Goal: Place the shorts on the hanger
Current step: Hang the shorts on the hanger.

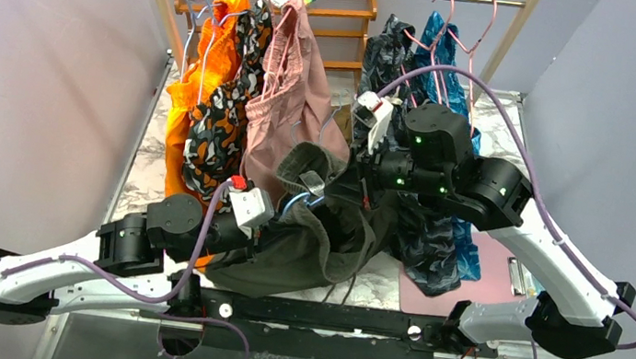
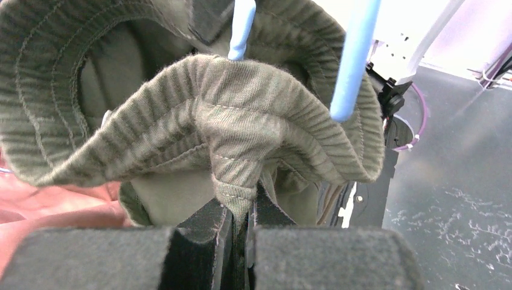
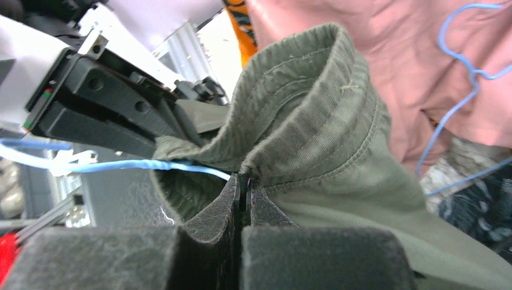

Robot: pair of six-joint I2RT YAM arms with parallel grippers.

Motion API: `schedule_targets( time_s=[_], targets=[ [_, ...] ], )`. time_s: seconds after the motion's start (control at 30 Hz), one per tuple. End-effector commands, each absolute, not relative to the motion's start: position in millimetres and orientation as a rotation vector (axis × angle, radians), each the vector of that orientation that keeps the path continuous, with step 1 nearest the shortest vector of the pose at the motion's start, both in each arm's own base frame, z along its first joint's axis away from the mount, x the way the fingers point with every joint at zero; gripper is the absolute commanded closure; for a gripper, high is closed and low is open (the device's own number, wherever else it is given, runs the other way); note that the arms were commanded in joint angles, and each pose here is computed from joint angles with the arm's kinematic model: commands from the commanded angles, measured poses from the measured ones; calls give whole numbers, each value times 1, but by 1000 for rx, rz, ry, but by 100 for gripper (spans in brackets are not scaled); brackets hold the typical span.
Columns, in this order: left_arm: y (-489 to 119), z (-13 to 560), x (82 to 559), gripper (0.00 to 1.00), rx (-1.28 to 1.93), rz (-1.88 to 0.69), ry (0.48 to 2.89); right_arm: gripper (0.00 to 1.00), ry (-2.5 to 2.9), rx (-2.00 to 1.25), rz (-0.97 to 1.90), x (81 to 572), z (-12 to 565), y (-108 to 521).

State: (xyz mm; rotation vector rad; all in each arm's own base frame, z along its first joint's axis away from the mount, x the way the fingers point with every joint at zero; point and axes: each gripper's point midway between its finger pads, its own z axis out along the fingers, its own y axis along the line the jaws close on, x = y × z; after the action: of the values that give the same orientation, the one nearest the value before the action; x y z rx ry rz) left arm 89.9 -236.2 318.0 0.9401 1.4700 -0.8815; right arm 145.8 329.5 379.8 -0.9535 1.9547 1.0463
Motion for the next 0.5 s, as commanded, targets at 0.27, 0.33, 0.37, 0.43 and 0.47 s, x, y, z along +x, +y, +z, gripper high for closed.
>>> schedule_targets(
  time_s=[0.27, 0.33, 0.37, 0.43, 0.47],
  targets=[
    [-238, 326, 61, 100, 1065, -1000, 1411, 97, 1884, -1020, 1046, 148, 393, 336],
    [-236, 327, 67, 100, 1024, -983, 1409, 92, 1874, -1061, 1089, 139, 388, 336],
    [-234, 328, 70, 100, 1001, -975, 1404, 88, 1861, -1085, 1116, 132, 387, 335],
    [-229, 330, 75, 100, 955, -959, 1388, 81, 1826, -1133, 1179, 119, 390, 332],
    [-228, 332, 77, 100, 934, -960, 1372, 79, 1811, -1157, 1214, 112, 391, 332]
  ],
)
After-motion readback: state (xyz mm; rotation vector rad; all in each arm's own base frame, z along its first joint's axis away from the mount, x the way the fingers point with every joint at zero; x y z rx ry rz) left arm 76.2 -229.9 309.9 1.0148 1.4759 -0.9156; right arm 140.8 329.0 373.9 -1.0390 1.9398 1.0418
